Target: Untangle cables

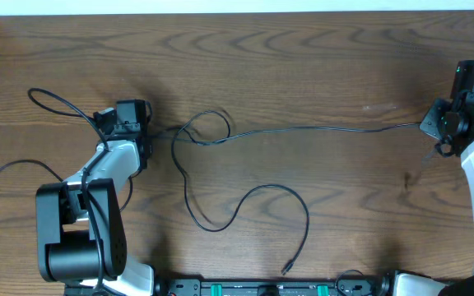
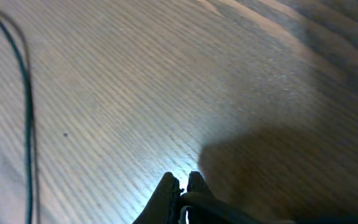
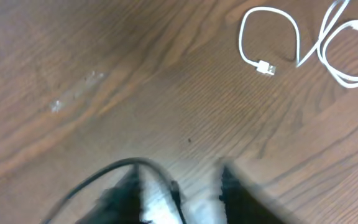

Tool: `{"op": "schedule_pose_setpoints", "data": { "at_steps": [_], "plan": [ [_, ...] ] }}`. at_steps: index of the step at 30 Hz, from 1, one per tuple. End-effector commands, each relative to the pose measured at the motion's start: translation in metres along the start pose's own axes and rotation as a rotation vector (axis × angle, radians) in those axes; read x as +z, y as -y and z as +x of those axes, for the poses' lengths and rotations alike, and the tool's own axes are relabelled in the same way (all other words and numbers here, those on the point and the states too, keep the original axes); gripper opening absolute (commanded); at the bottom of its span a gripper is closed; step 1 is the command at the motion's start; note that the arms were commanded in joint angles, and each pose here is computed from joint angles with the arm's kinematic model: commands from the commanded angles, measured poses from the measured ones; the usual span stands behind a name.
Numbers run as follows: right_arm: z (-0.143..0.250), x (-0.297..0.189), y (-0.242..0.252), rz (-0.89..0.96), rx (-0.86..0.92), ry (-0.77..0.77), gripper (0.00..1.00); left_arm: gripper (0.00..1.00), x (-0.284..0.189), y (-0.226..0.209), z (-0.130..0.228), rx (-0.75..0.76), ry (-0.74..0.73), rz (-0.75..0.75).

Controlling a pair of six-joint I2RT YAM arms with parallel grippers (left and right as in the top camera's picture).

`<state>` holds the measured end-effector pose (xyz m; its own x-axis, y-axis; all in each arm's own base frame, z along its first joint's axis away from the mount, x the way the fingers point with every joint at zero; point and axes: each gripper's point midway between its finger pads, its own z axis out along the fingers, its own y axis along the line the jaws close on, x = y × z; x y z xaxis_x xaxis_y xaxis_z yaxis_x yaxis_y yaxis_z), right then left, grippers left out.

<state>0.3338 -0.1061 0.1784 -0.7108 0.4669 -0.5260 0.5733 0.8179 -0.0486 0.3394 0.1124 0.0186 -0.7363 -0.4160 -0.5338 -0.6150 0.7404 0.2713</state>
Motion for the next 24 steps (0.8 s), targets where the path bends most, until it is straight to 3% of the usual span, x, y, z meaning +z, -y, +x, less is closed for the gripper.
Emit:
{"op": "schedule_pose_setpoints", "data": {
  "at_steps": [1, 2, 5, 7, 13, 21, 24],
  "plan": [
    [-0.004, -0.001, -0.004, -0.025, 0.02, 0.003, 0.66, 0.07, 0.001, 0.012, 0.005, -0.02, -0.037, 0.079],
    [-0.003, -0.001, -0.009, -0.055, 0.019, -0.005, 0.81, 0.07, 0.001, 0.018, 0.005, -0.024, -0.044, 0.112],
    [0.0, -0.002, -0.017, -0.103, 0.019, -0.021, 0.96, 0.08, -0.001, 0.029, 0.006, -0.029, -0.056, 0.171],
    [0.002, -0.004, -0.029, -0.171, 0.015, -0.04, 0.99, 0.07, -0.003, 0.038, 0.008, -0.016, -0.069, 0.226],
    [0.013, -0.013, -0.079, -0.437, -0.113, -0.088, 0.99, 0.08, -0.018, 0.077, 0.014, 0.053, -0.109, 0.464],
    [0.039, -0.009, -0.131, -0.6, -0.278, -0.159, 0.99, 0.07, -0.049, 0.122, 0.019, 0.154, -0.117, 0.754],
    [0.051, -0.005, -0.151, -0.632, -0.337, -0.182, 0.99, 0.07, -0.057, 0.131, 0.02, 0.184, -0.109, 0.8]
  ]
}}
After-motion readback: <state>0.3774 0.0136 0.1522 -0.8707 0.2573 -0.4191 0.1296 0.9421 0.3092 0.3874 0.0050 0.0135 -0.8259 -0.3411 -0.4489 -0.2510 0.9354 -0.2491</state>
